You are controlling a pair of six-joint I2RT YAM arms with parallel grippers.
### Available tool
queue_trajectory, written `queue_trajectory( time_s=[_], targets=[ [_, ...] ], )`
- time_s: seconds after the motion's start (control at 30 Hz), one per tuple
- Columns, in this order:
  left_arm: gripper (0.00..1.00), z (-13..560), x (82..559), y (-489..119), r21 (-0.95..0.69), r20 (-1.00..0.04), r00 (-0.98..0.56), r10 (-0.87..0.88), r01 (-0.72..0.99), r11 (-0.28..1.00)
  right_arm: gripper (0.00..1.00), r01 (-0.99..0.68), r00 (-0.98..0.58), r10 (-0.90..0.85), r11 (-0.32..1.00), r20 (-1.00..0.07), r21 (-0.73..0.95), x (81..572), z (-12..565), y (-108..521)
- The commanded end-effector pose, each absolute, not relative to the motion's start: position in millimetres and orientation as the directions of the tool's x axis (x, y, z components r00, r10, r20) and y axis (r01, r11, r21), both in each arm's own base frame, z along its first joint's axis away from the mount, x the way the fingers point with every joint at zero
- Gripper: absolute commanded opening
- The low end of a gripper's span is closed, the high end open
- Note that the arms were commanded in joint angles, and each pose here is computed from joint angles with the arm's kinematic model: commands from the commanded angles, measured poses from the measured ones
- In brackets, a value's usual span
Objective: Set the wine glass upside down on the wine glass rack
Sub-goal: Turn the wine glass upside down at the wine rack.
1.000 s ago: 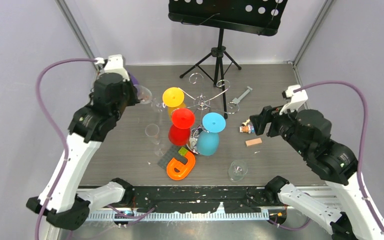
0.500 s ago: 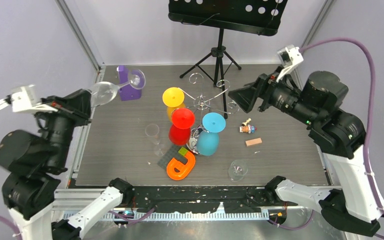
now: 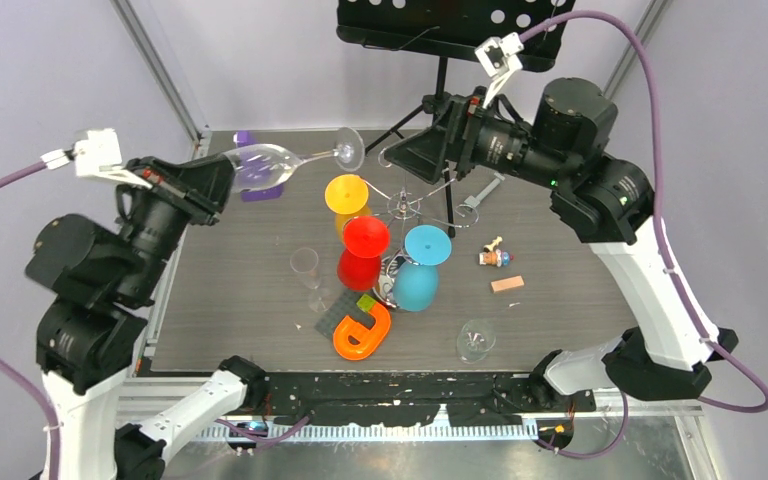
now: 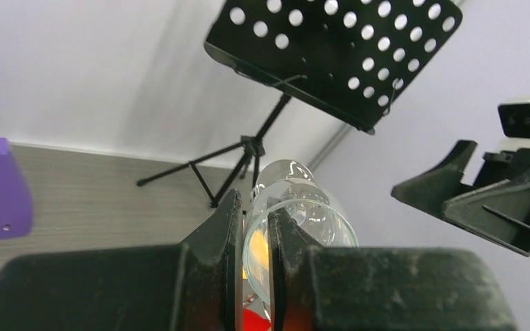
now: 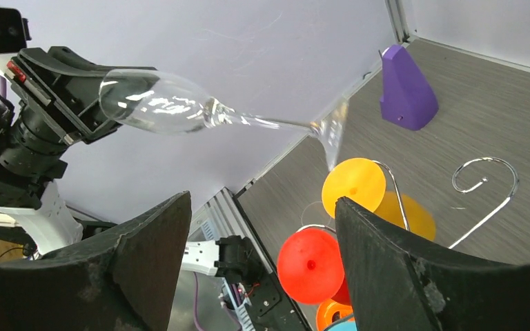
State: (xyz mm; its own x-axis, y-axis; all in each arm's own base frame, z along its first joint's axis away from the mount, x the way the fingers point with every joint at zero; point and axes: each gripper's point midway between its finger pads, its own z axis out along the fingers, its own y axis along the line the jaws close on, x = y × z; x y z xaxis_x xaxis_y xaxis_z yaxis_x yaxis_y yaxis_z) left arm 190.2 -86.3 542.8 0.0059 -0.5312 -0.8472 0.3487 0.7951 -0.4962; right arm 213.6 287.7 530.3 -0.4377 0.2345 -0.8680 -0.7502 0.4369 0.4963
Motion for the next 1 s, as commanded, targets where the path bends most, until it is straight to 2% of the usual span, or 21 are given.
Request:
queue_trajectory(
  time_s=[0.0,0.57,0.7,0.97],
  targets=[
    [0.0,583,180,-105,-0.538,-0.77,0.034,-0.637,0.502,0.677,0.82,-0.769,-0.402,0.283,0.412,-0.871,0.489,218,551,295],
    [0.0,587,177,-115,-0.549,-0.742,0.015,-0.67,0.559,0.621,0.78,-0.707,-0.463,0.217,0.495,-0.859,0.506,251,504,315],
    [0.0,586,176,-116,-0.553,-0.735,0.013,-0.678,0.568,0.61,0.72,-0.707,-0.476,0.221,0.478,-0.851,0.52,253,503,321],
    [0.0,583,177,-116,-0.548,-0.733,0.022,-0.68,0.572,0.61,0.54,-0.717,-0.512,0.208,0.43,-0.833,0.548,247,497,329]
  ],
)
